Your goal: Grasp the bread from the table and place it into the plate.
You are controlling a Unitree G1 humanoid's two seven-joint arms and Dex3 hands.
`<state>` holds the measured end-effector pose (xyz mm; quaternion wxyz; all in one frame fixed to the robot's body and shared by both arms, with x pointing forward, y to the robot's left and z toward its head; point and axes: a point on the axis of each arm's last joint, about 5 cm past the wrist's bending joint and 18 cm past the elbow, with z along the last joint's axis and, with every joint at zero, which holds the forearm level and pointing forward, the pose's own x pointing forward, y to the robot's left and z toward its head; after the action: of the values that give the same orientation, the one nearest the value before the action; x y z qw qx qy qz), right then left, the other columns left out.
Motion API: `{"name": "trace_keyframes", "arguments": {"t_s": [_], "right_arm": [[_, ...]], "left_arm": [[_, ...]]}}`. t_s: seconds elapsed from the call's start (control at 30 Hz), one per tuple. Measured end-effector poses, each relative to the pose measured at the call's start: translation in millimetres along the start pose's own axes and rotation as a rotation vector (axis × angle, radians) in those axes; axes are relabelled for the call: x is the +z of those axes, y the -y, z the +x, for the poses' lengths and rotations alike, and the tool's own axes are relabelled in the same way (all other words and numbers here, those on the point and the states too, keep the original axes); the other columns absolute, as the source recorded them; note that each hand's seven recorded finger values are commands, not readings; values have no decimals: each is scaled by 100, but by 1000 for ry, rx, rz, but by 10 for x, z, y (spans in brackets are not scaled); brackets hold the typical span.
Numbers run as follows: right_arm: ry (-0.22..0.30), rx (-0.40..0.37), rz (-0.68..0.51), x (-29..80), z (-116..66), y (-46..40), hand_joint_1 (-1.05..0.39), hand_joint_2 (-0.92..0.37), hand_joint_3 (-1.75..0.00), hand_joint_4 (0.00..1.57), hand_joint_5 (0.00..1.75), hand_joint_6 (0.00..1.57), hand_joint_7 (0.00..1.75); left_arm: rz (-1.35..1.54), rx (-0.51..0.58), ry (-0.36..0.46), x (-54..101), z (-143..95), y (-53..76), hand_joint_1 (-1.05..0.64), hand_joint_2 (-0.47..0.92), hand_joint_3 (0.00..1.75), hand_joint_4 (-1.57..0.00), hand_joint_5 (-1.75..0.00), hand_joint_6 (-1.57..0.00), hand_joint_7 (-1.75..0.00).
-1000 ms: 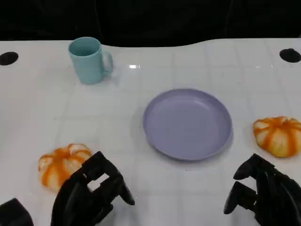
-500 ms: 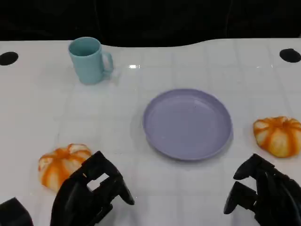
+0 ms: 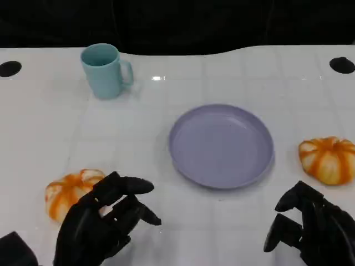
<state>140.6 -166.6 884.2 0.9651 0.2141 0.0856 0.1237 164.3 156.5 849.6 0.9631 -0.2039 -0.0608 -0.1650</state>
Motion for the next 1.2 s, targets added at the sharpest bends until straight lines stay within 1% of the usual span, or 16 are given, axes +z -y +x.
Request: {"name": "trace_keyframes", "arguments": {"t_s": [0.03,0.07,0.2,0.33,0.4,0.47,0.5,0.73,0.87,1.1,1.2], "right_arm": [[0,0,0,0,0,0,-53,-92,-41,62,175,43,164],[0,0,0,0,-1,0,-52,-92,-40,62,175,43,164],[1,-3,0,3,-6,-3,-52,-92,-41,62,175,43,164],[1,-2,0,4,-6,-5,-52,-92,-41,62,175,43,165],[1,-2,0,4,-6,-5,-52,-92,-41,62,175,43,164],[1,-1,0,4,-5,-5,-52,-92,-41,62,175,43,164],[1,-1,0,4,-5,-5,-52,-92,-42,62,175,44,164],[1,-2,-2,5,-5,-5,-53,-92,-41,62,175,45,164],[2,-2,-2,5,-5,-4,-53,-92,-41,62,175,46,163],[0,-2,1,5,-5,-4,-52,-92,-41,62,175,46,163],[1,-1,0,7,-5,-5,-52,-92,-40,62,175,46,163]], "left_arm": [[15,-2,-1,5,0,-2,-62,92,19,-52,-97,-65,-32],[50,-7,-4,20,1,-6,-62,92,19,-51,-93,-65,-29],[183,-21,-11,121,6,-43,-61,92,17,-44,-82,-62,-18],[284,-45,-27,200,6,-81,-60,92,16,-37,-78,-57,-12],[321,-59,-30,232,1,-105,-58,91,8,-28,-76,-53,-7],[366,-78,-33,287,5,-128,-57,91,5,-25,-76,-53,-6],[386,-86,-33,313,12,-138,-55,90,3,-21,-73,-51,-4],[524,-111,-44,527,43,-169,-53,90,1,-12,-64,-42,0],[683,-139,-54,664,58,-175,-51,91,1,-9,-62,-40,0],[931,-187,-63,816,81,-193,-48,90,0,-5,-61,-34,0],[1012,-203,-78,850,87,-188,-54,91,0,-1,-51,-28,0]]}}
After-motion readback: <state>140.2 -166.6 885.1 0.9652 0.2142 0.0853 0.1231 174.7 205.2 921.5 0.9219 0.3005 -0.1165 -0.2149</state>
